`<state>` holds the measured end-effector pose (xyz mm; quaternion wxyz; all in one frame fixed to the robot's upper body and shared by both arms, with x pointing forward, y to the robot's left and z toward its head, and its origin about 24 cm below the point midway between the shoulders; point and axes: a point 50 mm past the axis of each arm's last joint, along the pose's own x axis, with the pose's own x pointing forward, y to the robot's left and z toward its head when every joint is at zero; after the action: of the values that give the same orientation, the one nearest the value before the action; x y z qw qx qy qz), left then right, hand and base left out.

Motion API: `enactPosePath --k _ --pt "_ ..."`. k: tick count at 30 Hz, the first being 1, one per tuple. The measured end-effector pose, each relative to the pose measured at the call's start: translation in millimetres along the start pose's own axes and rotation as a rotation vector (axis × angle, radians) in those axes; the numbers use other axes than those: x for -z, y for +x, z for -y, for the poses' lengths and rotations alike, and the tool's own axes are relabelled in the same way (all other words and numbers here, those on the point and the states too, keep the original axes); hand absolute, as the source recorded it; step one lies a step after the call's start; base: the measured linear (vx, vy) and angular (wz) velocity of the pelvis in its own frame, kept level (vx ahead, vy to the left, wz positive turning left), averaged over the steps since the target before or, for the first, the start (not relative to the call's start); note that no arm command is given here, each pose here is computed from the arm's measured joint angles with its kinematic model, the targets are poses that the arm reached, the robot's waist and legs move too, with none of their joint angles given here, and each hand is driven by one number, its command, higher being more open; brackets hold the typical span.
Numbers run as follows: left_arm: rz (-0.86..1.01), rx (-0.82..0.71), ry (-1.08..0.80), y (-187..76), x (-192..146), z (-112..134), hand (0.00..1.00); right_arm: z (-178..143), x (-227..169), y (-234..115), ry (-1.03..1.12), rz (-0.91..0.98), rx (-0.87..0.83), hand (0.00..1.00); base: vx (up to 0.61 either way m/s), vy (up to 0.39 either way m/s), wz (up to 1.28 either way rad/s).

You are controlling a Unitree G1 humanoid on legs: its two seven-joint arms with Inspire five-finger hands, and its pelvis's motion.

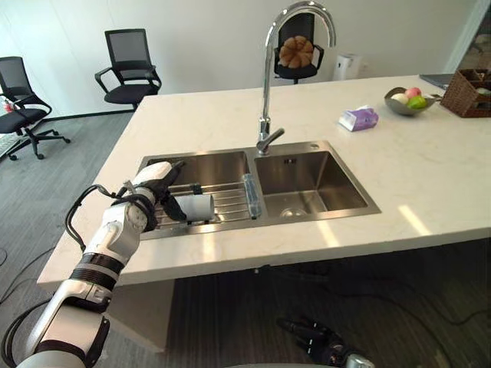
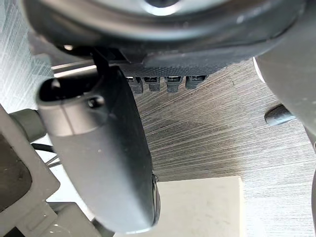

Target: Walk over to the sink, pick up the cup, carry it to the dishwasher, place the cup inside the dishwasher, then close the dishwasher door

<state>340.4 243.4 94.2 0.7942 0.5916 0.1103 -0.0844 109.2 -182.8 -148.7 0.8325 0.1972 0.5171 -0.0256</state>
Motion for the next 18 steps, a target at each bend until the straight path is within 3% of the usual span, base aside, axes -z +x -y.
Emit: enactPosePath --k 6,18 --pt "-0.012 0.021 0.033 -0.4 -0.9 12.3 1.0 0.2 -0.9 -0.1 0.001 0.001 0.001 1.0 -0.05 -0.006 0.01" --pt "-0.037 0.008 0.059 -2.3 2.6 12.0 1.0 3.2 -4.7 -0.6 0.021 0.009 0.012 1.0 0.0 -0.001 0.0"
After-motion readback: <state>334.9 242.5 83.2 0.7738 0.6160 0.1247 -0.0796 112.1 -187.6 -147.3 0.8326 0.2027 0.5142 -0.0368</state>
